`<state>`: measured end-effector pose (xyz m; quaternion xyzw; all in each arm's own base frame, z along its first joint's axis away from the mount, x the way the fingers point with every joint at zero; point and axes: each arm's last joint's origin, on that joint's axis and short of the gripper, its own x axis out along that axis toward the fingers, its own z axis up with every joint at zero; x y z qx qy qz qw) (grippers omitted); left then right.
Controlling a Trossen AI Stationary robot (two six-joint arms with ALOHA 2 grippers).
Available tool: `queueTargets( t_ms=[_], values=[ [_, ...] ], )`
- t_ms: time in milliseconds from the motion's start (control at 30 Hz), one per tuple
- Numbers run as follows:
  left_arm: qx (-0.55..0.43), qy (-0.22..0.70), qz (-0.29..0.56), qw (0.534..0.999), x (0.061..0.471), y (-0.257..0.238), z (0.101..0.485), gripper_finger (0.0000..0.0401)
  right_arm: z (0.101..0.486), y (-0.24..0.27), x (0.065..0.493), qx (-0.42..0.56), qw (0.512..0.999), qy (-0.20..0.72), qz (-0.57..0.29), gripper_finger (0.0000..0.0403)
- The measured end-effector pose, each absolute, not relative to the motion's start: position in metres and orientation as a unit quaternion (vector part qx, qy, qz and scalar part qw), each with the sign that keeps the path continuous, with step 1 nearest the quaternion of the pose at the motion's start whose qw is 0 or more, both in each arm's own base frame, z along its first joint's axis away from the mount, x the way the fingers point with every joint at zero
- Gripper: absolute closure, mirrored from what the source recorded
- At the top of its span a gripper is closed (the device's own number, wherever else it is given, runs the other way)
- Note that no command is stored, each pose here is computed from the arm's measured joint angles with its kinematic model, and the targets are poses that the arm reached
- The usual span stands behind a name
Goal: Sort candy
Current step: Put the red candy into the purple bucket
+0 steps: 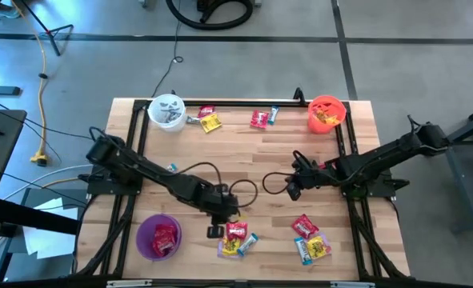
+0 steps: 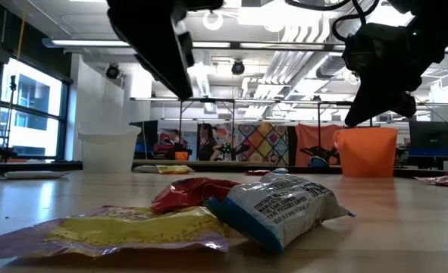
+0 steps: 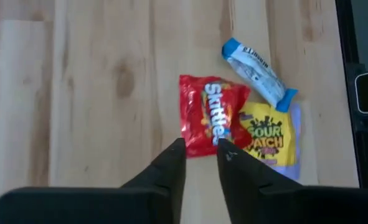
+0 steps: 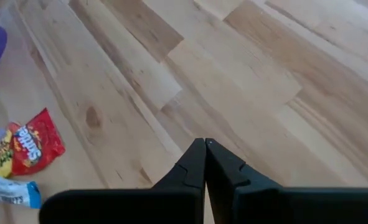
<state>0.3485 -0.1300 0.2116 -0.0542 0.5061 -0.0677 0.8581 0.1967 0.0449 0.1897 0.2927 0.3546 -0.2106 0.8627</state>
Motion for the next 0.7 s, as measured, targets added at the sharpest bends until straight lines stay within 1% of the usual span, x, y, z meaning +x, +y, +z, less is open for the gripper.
queueTargets(
  t_ms=[133, 233, 433, 700],
  values=[
    [-0.024, 0.508, -0.099, 0.856, 0.360, -0.135, 0.208, 0.0291, 0.190, 0.044, 0.197, 0.266, 0.872, 0.354, -0.208, 0.0402],
    [0.001, 0.512, -0.112, 0.852, 0.365, -0.135, 0.208, 0.0281, 0.191, 0.043, 0.198, 0.254, 0.878, 0.342, -0.217, 0.0403],
    [0.025, 0.506, -0.119, 0.854, 0.374, -0.127, 0.211, 0.0279, 0.192, 0.042, 0.199, 0.256, 0.880, 0.326, -0.233, 0.0403],
    [0.019, 0.503, -0.130, 0.854, 0.377, -0.121, 0.211, 0.0279, 0.193, 0.042, 0.199, 0.255, 0.881, 0.319, -0.238, 0.0403]
  ],
)
